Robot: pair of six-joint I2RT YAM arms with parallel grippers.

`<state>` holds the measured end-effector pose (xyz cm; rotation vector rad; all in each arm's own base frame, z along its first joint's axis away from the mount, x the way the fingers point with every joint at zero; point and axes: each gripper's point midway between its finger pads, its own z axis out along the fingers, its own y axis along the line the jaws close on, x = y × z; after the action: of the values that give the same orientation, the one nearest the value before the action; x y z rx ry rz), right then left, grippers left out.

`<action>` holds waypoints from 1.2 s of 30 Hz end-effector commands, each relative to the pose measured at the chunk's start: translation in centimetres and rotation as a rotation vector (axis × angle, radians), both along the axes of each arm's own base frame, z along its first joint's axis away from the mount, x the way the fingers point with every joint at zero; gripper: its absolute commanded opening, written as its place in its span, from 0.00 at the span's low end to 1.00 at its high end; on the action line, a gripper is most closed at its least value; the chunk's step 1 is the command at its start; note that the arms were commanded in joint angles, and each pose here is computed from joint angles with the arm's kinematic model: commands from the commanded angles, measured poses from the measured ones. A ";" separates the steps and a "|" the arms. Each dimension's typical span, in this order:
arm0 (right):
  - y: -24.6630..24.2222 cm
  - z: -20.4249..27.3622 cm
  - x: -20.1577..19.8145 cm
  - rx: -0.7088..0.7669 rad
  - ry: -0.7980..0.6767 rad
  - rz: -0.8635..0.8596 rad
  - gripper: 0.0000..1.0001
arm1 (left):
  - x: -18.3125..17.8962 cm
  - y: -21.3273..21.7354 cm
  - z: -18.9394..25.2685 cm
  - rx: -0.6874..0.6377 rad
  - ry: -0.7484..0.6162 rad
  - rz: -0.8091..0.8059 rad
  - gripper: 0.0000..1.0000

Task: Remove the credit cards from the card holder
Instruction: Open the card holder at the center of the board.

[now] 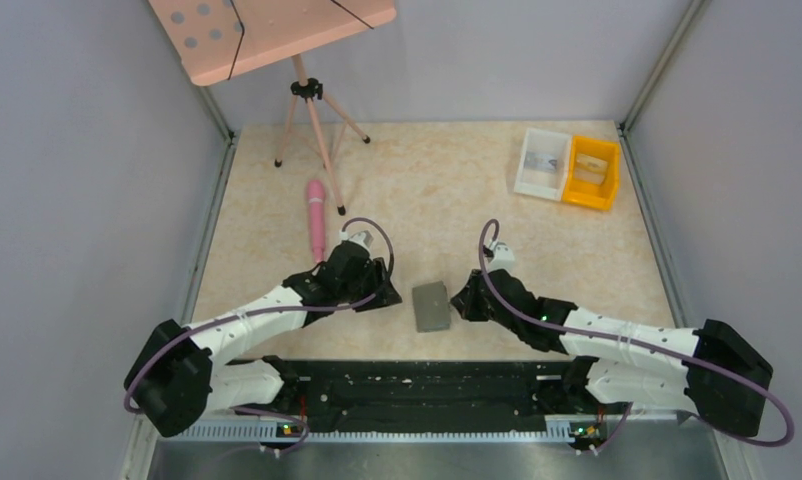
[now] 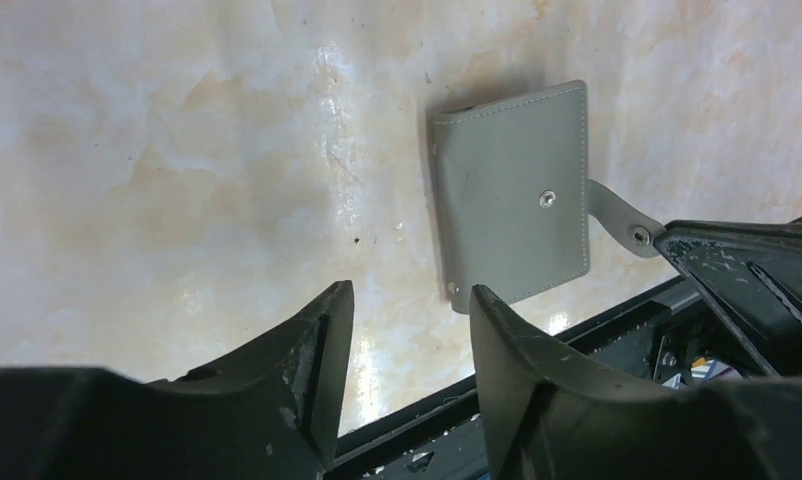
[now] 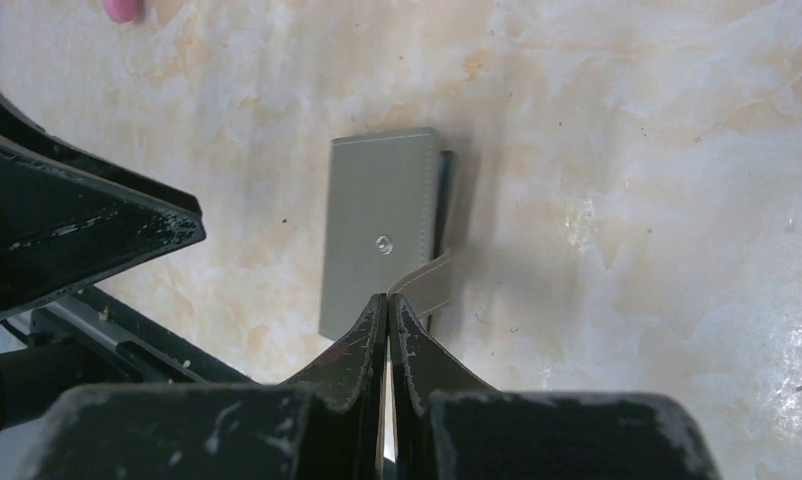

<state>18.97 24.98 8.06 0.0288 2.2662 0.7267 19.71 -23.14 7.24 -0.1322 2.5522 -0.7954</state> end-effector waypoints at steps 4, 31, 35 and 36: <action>1.9 5.0 0.2 0.165 -0.048 0.036 0.00 | 1.4 -1.2 2.4 -0.026 -0.058 -0.035 0.60; 1.3 6.0 -0.3 0.190 -0.125 0.081 0.00 | 1.1 -4.9 2.0 -0.122 -0.010 -0.186 0.70; 0.7 5.3 -0.5 0.177 -0.120 0.067 0.00 | 1.0 -5.4 2.0 -0.136 0.000 -0.202 0.69; 0.5 5.2 -0.5 0.174 -0.118 0.065 0.00 | 1.1 -5.5 2.1 -0.141 -0.004 -0.202 0.69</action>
<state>17.97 26.40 13.24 -0.0277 2.1197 0.9635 19.67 -26.91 7.28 0.0356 2.6163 -0.9621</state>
